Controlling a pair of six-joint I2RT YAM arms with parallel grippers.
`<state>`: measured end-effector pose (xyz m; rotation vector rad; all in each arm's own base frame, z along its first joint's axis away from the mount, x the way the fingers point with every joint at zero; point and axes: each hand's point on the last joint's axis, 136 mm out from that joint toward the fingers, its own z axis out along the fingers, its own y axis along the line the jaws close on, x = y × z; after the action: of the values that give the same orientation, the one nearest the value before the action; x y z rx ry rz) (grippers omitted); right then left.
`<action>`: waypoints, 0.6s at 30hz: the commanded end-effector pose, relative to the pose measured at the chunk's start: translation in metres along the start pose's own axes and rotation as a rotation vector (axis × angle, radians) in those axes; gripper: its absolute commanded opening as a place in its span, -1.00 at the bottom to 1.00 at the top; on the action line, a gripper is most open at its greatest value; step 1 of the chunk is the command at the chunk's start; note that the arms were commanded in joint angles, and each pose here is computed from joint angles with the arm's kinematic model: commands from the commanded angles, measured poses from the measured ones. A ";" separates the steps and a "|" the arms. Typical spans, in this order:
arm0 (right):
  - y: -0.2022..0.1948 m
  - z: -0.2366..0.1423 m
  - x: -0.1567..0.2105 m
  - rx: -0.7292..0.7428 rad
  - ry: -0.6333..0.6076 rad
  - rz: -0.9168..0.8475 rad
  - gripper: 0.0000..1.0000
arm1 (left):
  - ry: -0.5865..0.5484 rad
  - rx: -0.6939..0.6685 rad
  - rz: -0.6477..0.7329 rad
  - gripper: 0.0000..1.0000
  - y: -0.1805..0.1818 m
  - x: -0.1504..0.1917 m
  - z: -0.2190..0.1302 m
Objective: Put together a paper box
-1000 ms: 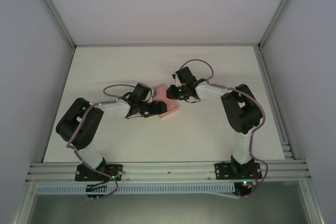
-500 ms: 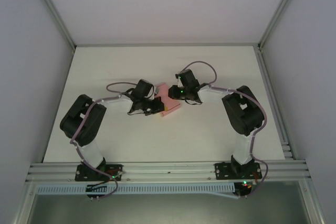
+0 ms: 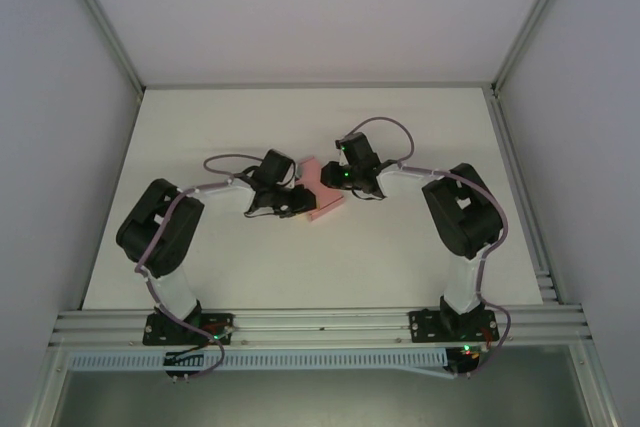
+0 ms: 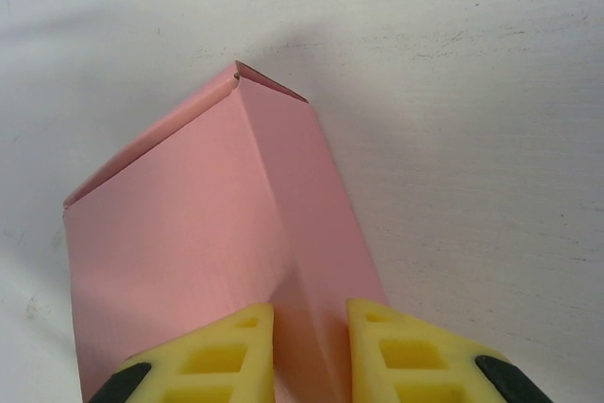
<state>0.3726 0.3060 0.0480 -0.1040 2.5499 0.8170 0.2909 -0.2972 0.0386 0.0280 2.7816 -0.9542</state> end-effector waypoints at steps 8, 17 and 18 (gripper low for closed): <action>-0.030 0.013 0.133 0.121 0.436 0.079 -0.58 | -0.034 -0.041 0.175 0.02 -0.012 0.012 -0.009; -0.033 0.010 0.122 0.143 0.409 0.073 -0.61 | -0.027 -0.048 0.204 0.16 -0.012 0.023 -0.029; -0.034 0.010 0.121 0.144 0.407 0.075 -0.62 | -0.026 -0.062 0.207 0.17 -0.009 0.024 -0.031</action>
<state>0.3525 0.3226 0.0479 -0.1663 2.6041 0.8716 0.2696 -0.2746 0.0457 0.1263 2.7821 -0.7668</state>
